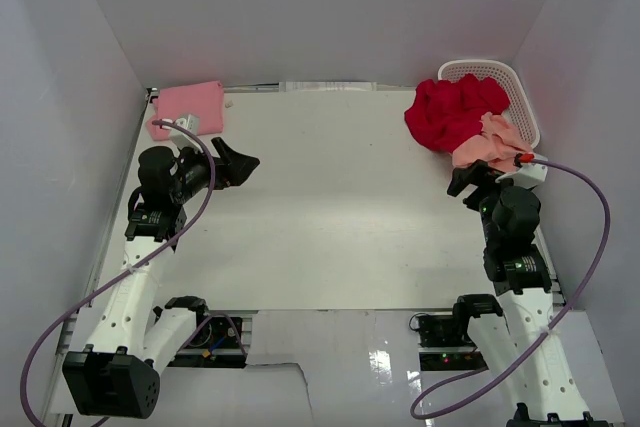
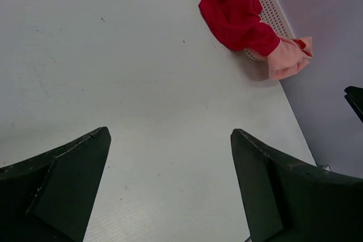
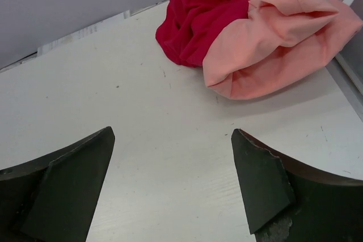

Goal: Fold and stack the t-shirts
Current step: Grab crumpled tshirt from bin with the right arm

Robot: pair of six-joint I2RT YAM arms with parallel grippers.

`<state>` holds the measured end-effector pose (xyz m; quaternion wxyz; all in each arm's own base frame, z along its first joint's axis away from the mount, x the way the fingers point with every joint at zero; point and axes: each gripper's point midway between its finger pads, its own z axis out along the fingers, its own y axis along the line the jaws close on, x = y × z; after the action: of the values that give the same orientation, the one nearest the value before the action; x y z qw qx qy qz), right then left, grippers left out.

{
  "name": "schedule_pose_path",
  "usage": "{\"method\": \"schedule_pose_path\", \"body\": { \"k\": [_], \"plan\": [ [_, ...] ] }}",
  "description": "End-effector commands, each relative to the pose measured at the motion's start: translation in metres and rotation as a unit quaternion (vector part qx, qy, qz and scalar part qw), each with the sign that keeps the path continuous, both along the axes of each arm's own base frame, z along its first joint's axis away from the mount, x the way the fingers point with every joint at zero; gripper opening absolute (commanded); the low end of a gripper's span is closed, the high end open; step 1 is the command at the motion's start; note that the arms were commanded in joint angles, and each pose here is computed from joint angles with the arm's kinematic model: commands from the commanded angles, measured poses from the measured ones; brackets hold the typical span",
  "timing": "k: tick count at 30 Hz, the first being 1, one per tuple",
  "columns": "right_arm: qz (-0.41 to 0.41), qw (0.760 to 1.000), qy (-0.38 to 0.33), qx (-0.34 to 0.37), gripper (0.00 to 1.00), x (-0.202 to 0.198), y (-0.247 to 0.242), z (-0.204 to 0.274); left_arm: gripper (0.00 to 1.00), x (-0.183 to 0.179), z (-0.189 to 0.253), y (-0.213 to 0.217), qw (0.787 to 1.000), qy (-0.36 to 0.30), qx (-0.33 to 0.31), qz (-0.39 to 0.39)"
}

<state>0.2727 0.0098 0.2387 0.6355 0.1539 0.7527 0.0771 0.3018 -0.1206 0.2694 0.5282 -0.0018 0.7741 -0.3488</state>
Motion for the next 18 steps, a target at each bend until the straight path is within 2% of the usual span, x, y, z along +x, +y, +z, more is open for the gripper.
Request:
{"method": "schedule_pose_path", "body": {
  "k": [1,9,13,14,15,16,17,18],
  "plan": [
    [-0.002,1.000,-0.010,-0.009,0.90,0.001,-0.002,0.009,0.98,-0.002,0.009,-0.001,1.000,-0.016,-0.003,-0.005],
    [0.016,0.999,0.047,0.007,0.90,0.027,0.010,-0.004,0.98,-0.002,0.009,0.000,1.000,-0.017,-0.003,-0.003],
    [-0.014,0.995,0.097,0.010,0.91,0.068,0.005,-0.012,0.98,-0.002,0.009,0.000,1.000,-0.017,-0.003,-0.004],
    [-0.016,0.996,0.084,0.011,0.93,0.080,0.005,0.008,0.98,-0.003,0.009,0.000,1.000,-0.016,-0.003,-0.005],
    [-0.016,0.996,0.092,0.011,0.88,0.091,0.006,0.009,0.98,-0.003,0.010,0.000,1.000,-0.017,-0.003,-0.005],
    [-0.016,0.991,0.131,0.010,0.88,0.109,0.007,-0.012,0.98,-0.004,0.011,-0.001,1.000,-0.019,-0.003,-0.005],
    [-0.017,0.993,0.115,0.014,0.92,0.127,0.006,0.010,0.98,-0.004,0.011,0.000,1.000,-0.020,-0.003,-0.005],
    [-0.012,0.987,0.162,0.013,0.94,0.143,0.008,-0.017,0.98,-0.005,0.012,0.000,1.000,-0.021,-0.002,-0.003]
  ]
}}
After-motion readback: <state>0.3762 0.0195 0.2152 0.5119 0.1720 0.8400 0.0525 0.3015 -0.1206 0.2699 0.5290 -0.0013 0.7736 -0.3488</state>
